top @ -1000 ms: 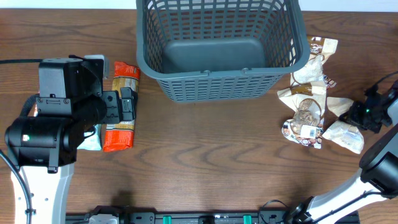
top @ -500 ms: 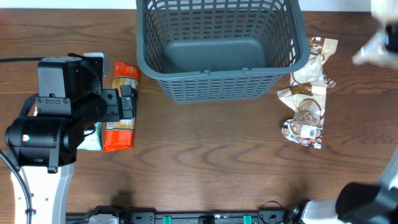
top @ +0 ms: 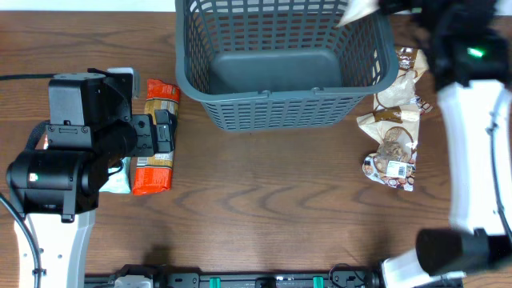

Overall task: Pack container
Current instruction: 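Lift the pouch and carry it over the grey basket, release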

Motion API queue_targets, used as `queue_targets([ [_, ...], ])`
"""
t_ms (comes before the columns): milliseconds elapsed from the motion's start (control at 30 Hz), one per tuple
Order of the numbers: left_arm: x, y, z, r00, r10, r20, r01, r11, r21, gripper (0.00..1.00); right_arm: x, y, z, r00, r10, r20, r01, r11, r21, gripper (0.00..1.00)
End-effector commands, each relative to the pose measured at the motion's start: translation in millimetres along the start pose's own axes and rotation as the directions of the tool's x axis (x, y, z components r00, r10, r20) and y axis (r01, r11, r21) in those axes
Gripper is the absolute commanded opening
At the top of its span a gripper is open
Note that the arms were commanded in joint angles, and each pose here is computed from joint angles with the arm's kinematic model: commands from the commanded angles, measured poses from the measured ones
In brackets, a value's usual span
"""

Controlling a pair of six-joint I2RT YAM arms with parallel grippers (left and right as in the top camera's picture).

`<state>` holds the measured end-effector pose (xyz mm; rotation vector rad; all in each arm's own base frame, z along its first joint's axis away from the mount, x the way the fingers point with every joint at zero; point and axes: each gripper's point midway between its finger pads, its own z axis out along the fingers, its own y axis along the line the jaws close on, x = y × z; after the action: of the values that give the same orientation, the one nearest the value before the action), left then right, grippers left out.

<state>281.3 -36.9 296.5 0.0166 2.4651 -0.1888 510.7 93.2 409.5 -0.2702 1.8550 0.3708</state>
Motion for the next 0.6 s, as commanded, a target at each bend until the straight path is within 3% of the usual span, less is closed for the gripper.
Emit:
queue_targets([
  [0,-4,3,-2,1.000,-0.003,0.010,0.003,1.000,-0.014,0.99,52,22,46,0.989,0.047,-0.143,-0.055,0.997,-0.053,0.01],
  [167,-1,3,-2,1.000,-0.004,0.000,0.004,1.000,-0.015,0.99,116,47,76,0.945,0.044,-0.324,-0.074,0.994,-0.080,0.01],
  [267,0,3,-2,1.000,-0.005,-0.006,0.005,1.000,-0.015,0.99,135,49,79,0.922,0.044,-0.384,-0.068,0.997,-0.048,0.01],
  [300,0,3,-2,1.000,-0.005,-0.007,0.005,1.000,-0.015,0.99,139,48,78,0.917,0.044,-0.397,-0.065,0.997,-0.039,0.12],
  [333,1,3,-2,1.000,-0.005,-0.008,0.005,1.000,-0.015,0.99,141,48,77,0.913,0.044,-0.405,-0.063,0.997,-0.033,0.38],
  [400,1,3,-2,1.000,-0.005,-0.010,0.005,1.000,-0.015,0.99,142,48,76,0.910,0.040,-0.412,-0.058,0.998,-0.033,0.58],
  [567,4,3,-2,1.000,-0.006,-0.021,0.006,1.000,-0.016,0.99,135,48,71,0.916,0.037,-0.399,-0.054,0.998,-0.033,0.81],
])
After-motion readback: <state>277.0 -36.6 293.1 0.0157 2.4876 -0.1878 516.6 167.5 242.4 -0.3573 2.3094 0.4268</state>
